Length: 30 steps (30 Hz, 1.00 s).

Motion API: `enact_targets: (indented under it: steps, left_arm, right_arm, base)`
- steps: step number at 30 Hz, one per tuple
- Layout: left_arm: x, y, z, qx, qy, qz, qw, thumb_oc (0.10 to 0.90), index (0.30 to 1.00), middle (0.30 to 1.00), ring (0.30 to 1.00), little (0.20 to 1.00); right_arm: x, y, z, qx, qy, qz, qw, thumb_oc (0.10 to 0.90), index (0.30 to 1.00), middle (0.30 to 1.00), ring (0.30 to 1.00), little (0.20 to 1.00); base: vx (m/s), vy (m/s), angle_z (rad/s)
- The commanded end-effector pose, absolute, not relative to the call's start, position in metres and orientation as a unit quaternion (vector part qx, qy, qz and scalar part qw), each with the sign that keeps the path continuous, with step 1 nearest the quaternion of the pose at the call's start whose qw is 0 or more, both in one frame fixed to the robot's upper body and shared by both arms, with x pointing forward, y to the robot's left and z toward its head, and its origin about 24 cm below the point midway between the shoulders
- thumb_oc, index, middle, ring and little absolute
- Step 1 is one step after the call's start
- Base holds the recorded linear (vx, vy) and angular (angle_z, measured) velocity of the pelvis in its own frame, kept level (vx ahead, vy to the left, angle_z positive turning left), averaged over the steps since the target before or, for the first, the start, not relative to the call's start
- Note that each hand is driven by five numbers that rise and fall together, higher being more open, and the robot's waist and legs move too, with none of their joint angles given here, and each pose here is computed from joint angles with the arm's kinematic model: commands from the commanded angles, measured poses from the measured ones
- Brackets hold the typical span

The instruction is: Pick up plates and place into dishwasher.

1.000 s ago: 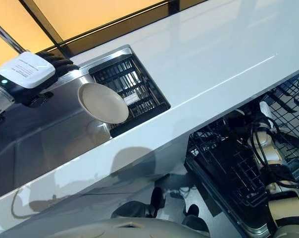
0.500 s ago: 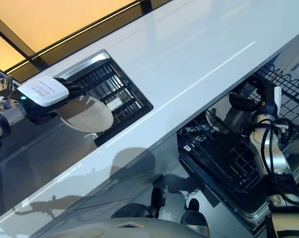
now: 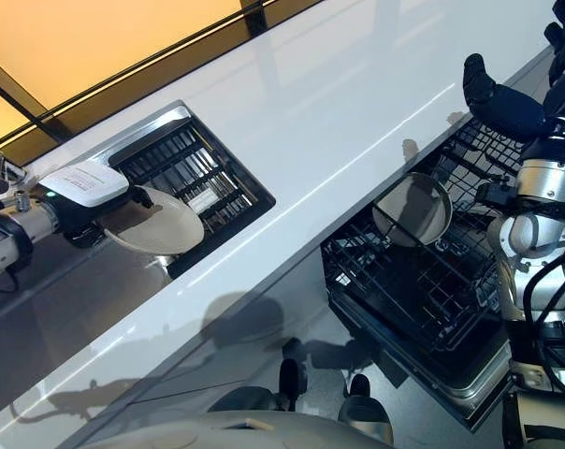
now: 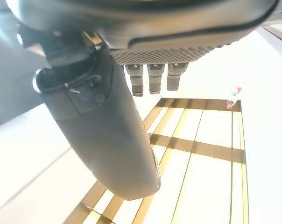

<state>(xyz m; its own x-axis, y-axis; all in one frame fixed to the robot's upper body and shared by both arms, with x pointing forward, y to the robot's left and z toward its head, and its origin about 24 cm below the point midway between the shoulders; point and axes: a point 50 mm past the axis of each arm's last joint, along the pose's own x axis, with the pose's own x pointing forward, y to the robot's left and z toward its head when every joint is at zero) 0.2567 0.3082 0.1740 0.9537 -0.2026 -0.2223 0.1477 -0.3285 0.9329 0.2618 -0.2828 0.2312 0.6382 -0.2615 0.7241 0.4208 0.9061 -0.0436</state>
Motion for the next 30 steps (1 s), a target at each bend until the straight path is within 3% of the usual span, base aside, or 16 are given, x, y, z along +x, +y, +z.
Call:
enact_targets:
  steps: [1, 9, 15, 22, 30]
  left_arm:
    - [0.261, 0.331, 0.213, 0.784, -0.084, 0.001, 0.616, 0.100, 0.300, 0.300, 0.300, 0.200]
    - [0.242, 0.333, 0.239, 0.765, -0.197, 0.115, 0.602, 0.100, 0.300, 0.300, 0.300, 0.200]
    - [0.217, 0.320, 0.266, 0.730, -0.310, 0.179, 0.582, 0.100, 0.300, 0.300, 0.300, 0.200]
    - [0.214, 0.277, 0.279, 0.672, -0.443, 0.154, 0.573, 0.100, 0.300, 0.300, 0.300, 0.200]
    - [0.224, 0.236, 0.281, 0.598, -0.507, 0.071, 0.616, 0.100, 0.300, 0.300, 0.300, 0.200]
  right_arm:
    - [0.230, -0.265, 0.282, -0.096, -0.536, -0.128, 0.829, 0.800, 0.900, 0.900, 0.900, 0.900]
    - [0.225, -0.256, 0.274, -0.114, -0.525, -0.074, 0.840, 0.800, 0.900, 0.900, 0.900, 0.900]
    - [0.234, -0.234, 0.255, -0.170, -0.453, 0.036, 0.875, 0.800, 0.900, 0.900, 0.900, 0.900]
    - [0.248, -0.196, 0.248, -0.281, -0.412, 0.137, 0.856, 0.800, 0.900, 0.900, 0.900, 0.900]
    - [0.252, -0.163, 0.252, -0.331, -0.428, 0.192, 0.819, 0.800, 0.900, 0.900, 0.900, 0.900]
  base:
    - [-0.02, -0.007, -0.12]
    - [-0.02, -0.009, -0.02]
    - [-0.05, -0.020, 0.02]
    - [-0.04, -0.015, 0.08]
    - [-0.01, -0.002, 0.04]
